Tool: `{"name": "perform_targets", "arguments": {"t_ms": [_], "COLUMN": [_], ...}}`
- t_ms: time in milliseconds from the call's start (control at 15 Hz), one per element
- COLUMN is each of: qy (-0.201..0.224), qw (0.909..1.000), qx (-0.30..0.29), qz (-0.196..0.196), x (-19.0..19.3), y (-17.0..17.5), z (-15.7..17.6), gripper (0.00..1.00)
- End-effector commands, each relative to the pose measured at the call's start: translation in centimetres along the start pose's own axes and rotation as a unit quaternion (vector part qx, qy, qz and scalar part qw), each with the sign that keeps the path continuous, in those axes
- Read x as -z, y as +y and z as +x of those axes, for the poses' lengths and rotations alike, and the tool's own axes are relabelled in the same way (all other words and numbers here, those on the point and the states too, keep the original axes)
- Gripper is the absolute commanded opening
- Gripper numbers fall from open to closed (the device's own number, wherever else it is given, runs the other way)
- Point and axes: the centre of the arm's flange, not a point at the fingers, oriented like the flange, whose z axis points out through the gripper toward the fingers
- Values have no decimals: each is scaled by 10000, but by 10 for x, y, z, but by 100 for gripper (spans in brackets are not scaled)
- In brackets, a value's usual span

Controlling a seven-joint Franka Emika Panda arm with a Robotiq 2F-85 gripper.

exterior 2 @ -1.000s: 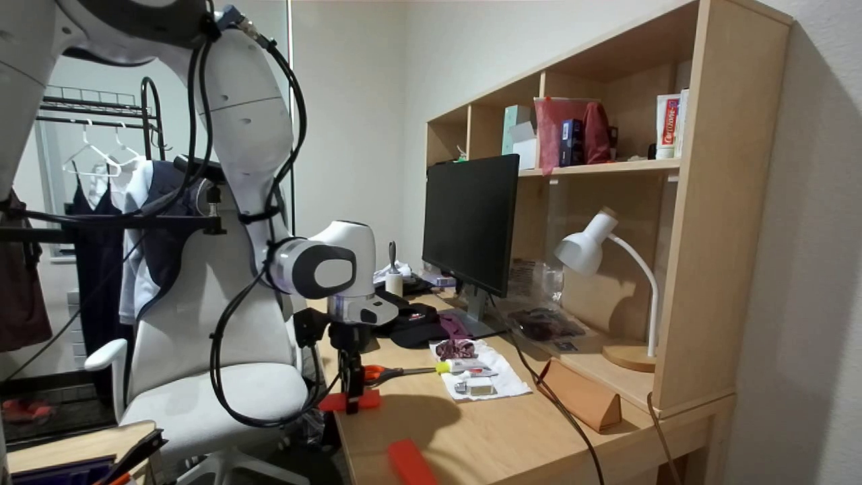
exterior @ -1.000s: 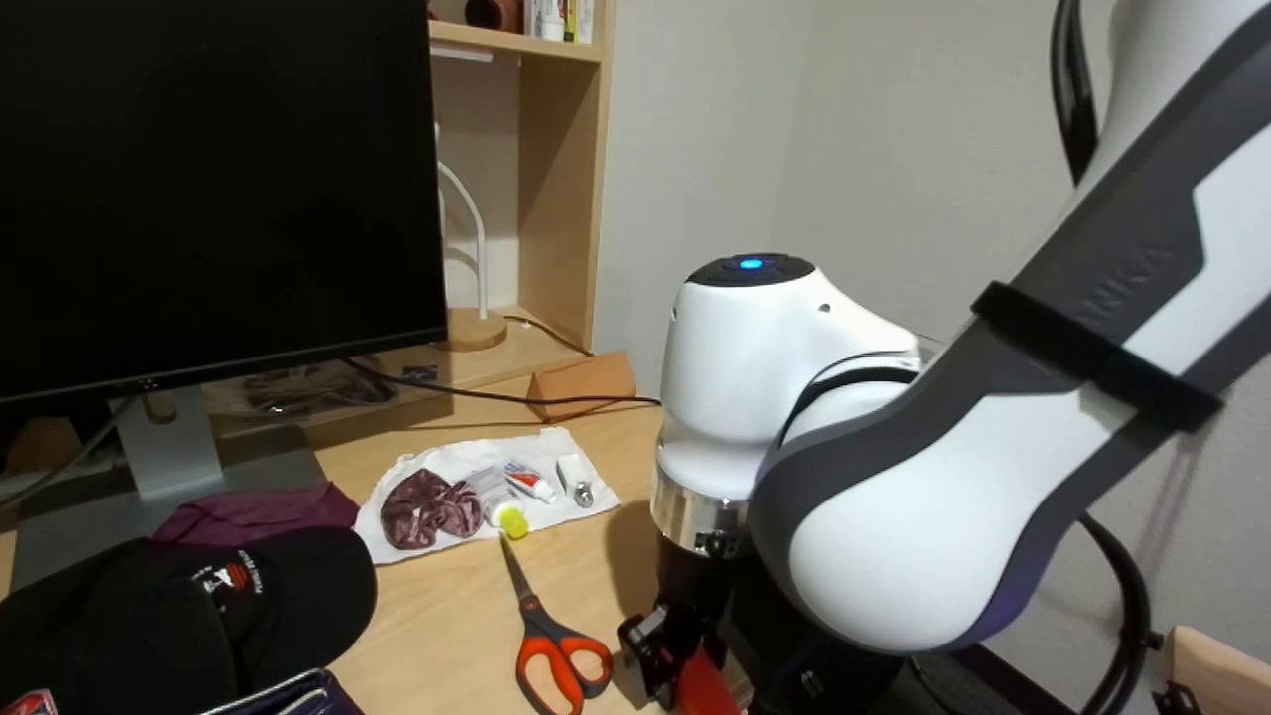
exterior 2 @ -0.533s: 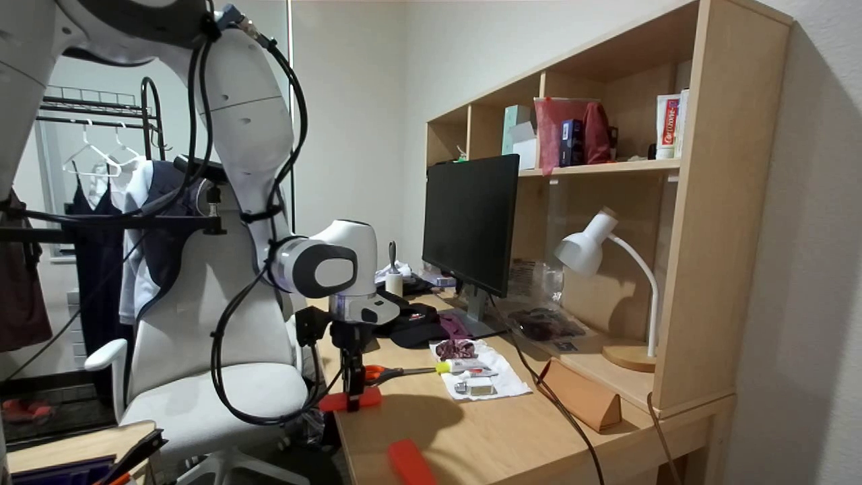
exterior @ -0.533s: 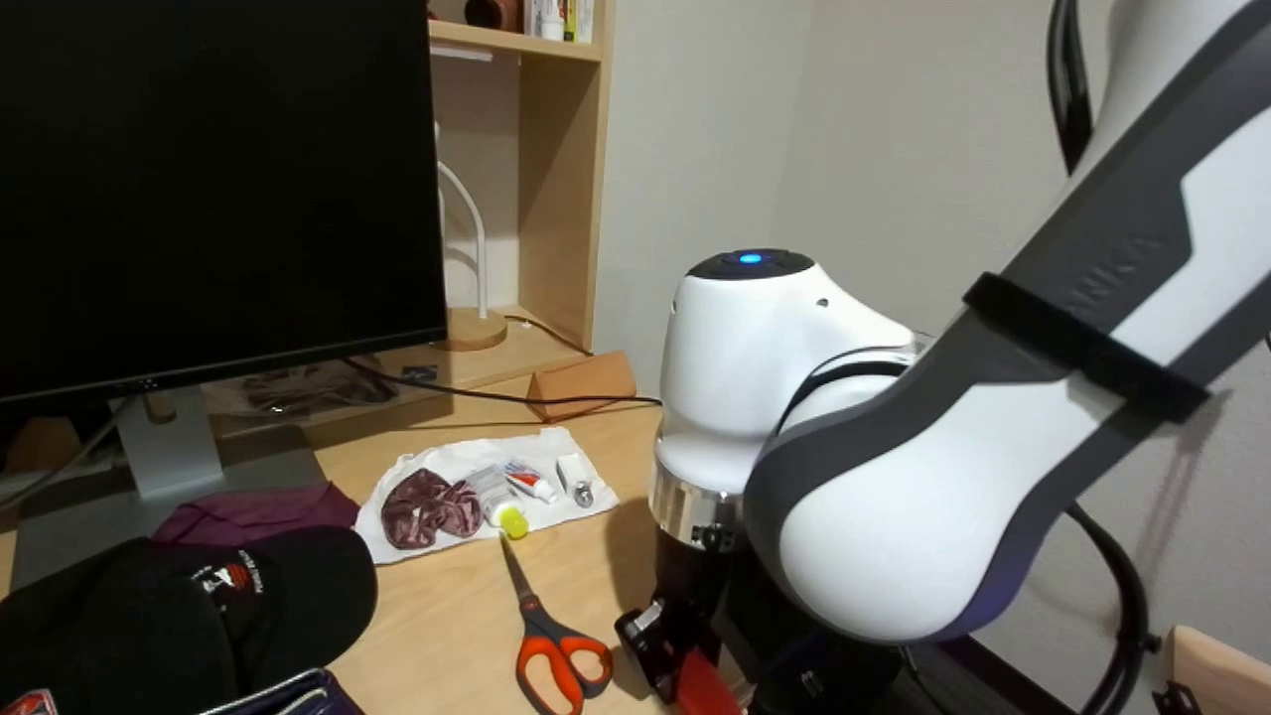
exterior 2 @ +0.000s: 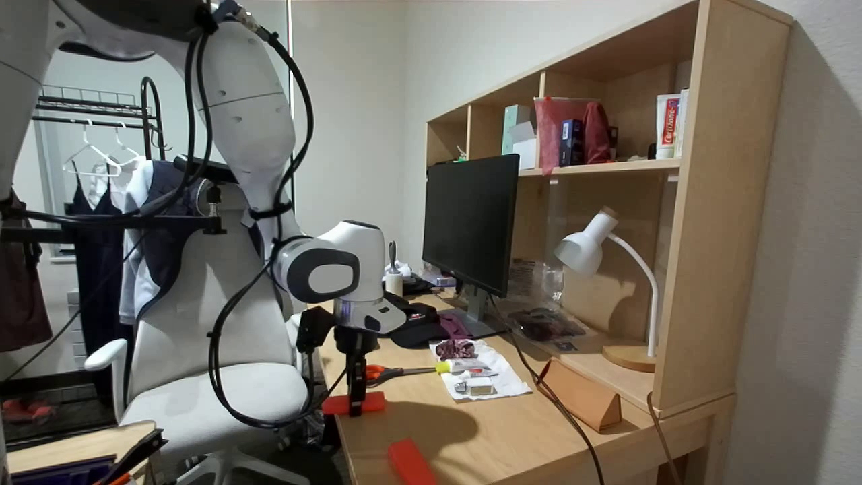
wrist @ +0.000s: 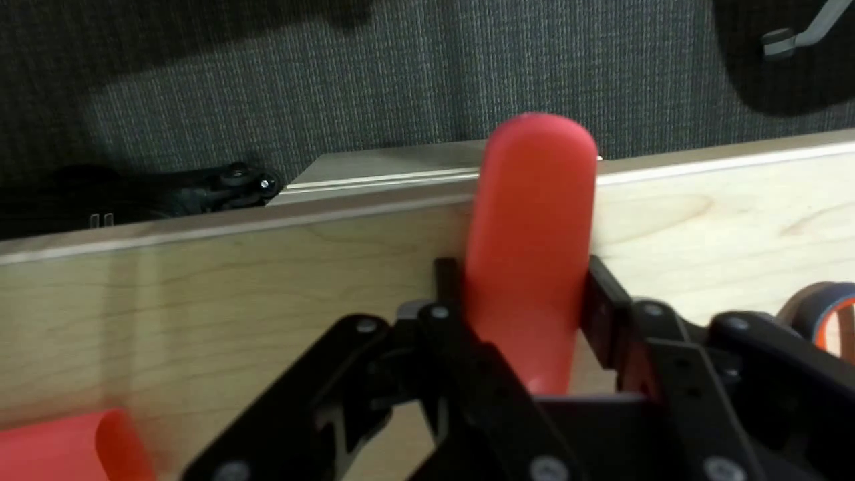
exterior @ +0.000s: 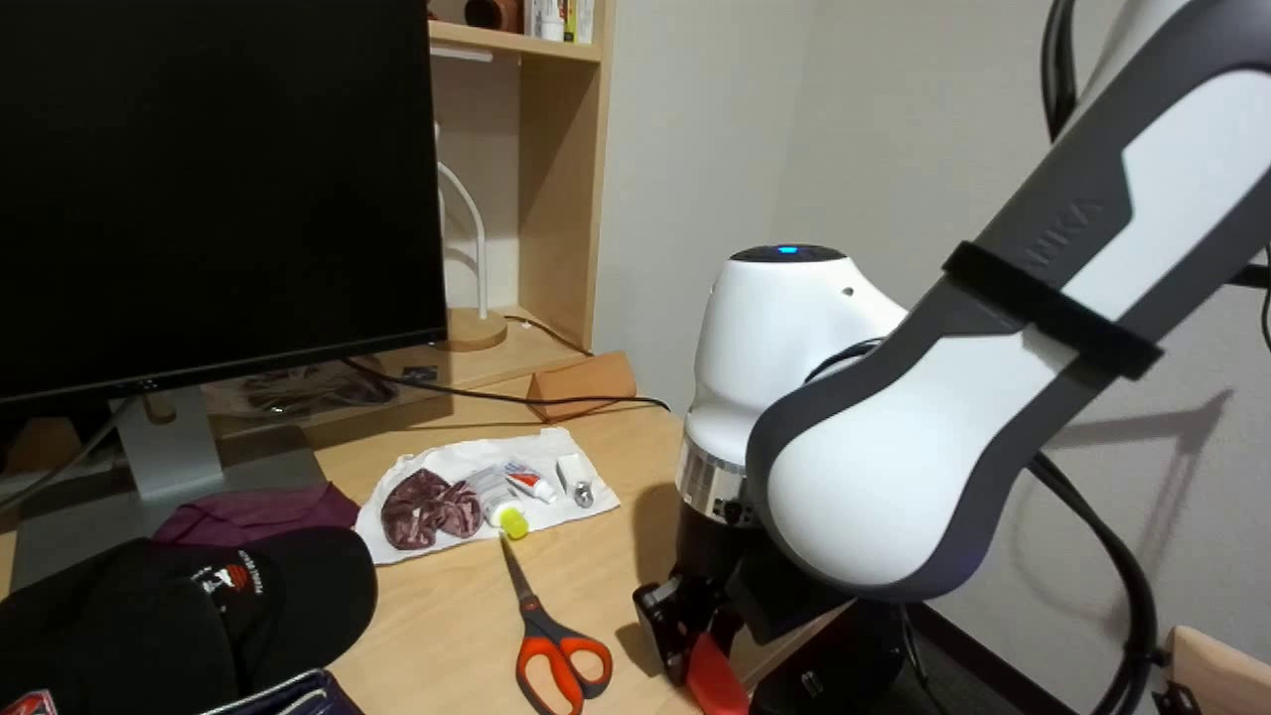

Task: Align the orange objects in front of each other

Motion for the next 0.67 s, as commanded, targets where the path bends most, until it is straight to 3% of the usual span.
{"name": "perform_targets", "arguments": {"t_ms": [0, 267, 600], "qy": [-1, 309, 542], "qw": [10000, 9923, 9648], "qx": [7, -1169, -2535], "qz": [2, -270, -434], "x": [0, 3, 3], "y": [-1, 9, 35], "z": [0, 13, 24], "gripper": [20, 20, 20]}}
